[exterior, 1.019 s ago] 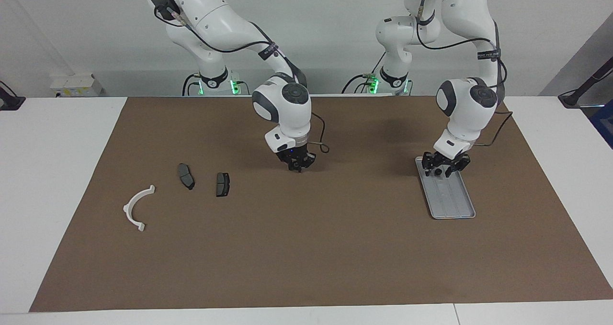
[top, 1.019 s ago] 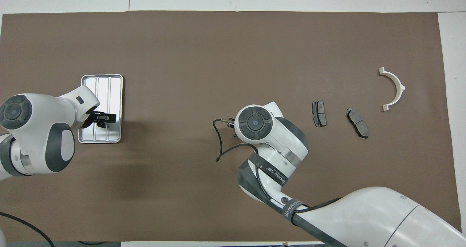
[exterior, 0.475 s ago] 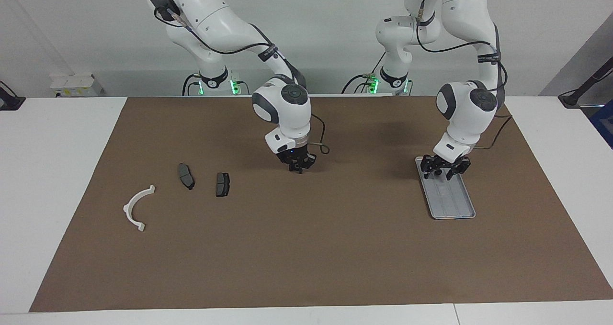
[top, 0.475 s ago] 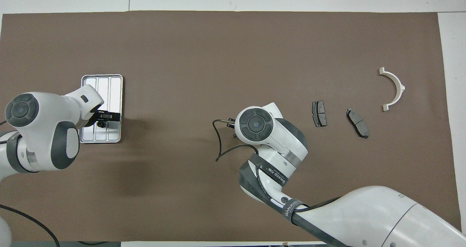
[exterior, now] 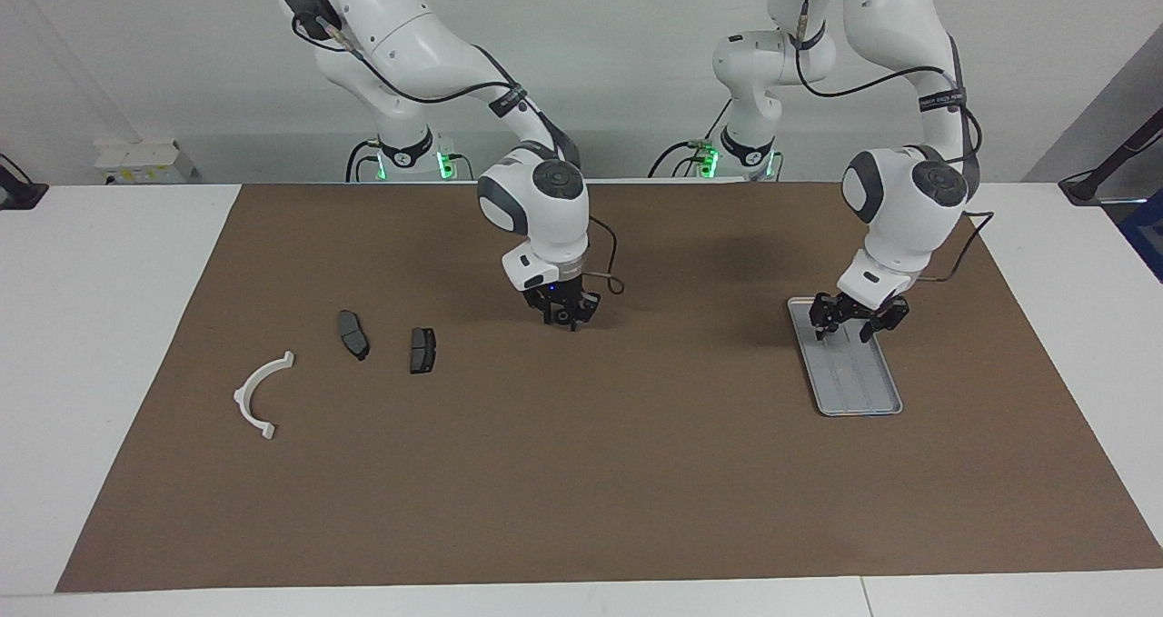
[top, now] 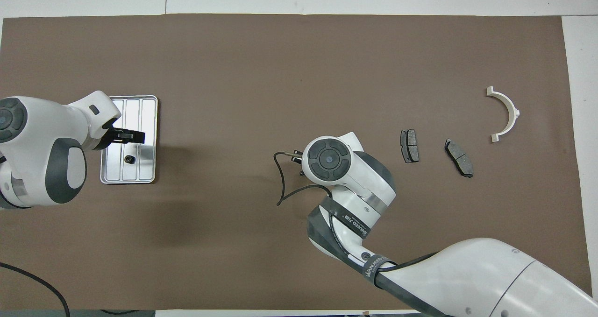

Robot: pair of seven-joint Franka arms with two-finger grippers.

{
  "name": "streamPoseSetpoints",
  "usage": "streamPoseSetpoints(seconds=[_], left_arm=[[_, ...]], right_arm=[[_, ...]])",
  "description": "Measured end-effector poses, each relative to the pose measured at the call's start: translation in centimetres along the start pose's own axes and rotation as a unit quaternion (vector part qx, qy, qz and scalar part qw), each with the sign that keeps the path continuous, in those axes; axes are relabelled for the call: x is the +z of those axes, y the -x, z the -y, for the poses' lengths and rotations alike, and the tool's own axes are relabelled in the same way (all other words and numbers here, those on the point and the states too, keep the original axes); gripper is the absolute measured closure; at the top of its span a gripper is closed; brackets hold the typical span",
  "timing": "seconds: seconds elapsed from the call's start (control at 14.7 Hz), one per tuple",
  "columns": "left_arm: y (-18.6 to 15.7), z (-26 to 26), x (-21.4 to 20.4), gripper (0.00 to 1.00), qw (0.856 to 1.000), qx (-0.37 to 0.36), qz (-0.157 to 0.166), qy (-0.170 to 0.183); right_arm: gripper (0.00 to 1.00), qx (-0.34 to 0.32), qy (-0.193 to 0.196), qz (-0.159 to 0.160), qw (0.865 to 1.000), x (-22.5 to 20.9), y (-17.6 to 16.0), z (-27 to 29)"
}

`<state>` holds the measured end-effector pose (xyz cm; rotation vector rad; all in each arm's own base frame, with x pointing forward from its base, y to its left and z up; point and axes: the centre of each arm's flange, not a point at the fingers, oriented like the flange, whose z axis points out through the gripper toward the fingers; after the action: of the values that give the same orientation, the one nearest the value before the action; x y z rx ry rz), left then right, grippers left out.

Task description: Pick bearing gear from pile to tray

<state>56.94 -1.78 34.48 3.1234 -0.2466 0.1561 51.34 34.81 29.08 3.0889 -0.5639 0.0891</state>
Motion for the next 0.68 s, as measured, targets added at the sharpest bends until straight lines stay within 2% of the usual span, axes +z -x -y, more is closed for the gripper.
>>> streamPoseSetpoints(seconds=[0.2, 0.34, 0.54, 0.68], left_arm=[[-0.1, -0.6, 0.0, 0.20, 1.000, -0.013, 0.000, 0.001], [-0.3, -3.8, 0.1, 0.20, 0.999, -0.036, 0.003, 0.004], [0.0, -12.5, 0.1, 0.20, 0.998, -0.064, 0.010, 0.007], [1.0, -18.8, 0.0, 0.20, 0.997, -0.077, 0.014, -0.008]], right_arm=[[0.03, 0.015, 0.007, -0.007, 1.000, -1.8, -2.0, -0.3], [0.00, 0.025, 0.005, -0.021, 0.999, -4.1, -3.4, -0.4], [0.00, 0.018, 0.007, -0.043, 0.999, -7.4, -4.8, -1.3], [0.00, -0.002, 0.021, -0.049, 0.999, -10.0, -6.2, -2.8]])
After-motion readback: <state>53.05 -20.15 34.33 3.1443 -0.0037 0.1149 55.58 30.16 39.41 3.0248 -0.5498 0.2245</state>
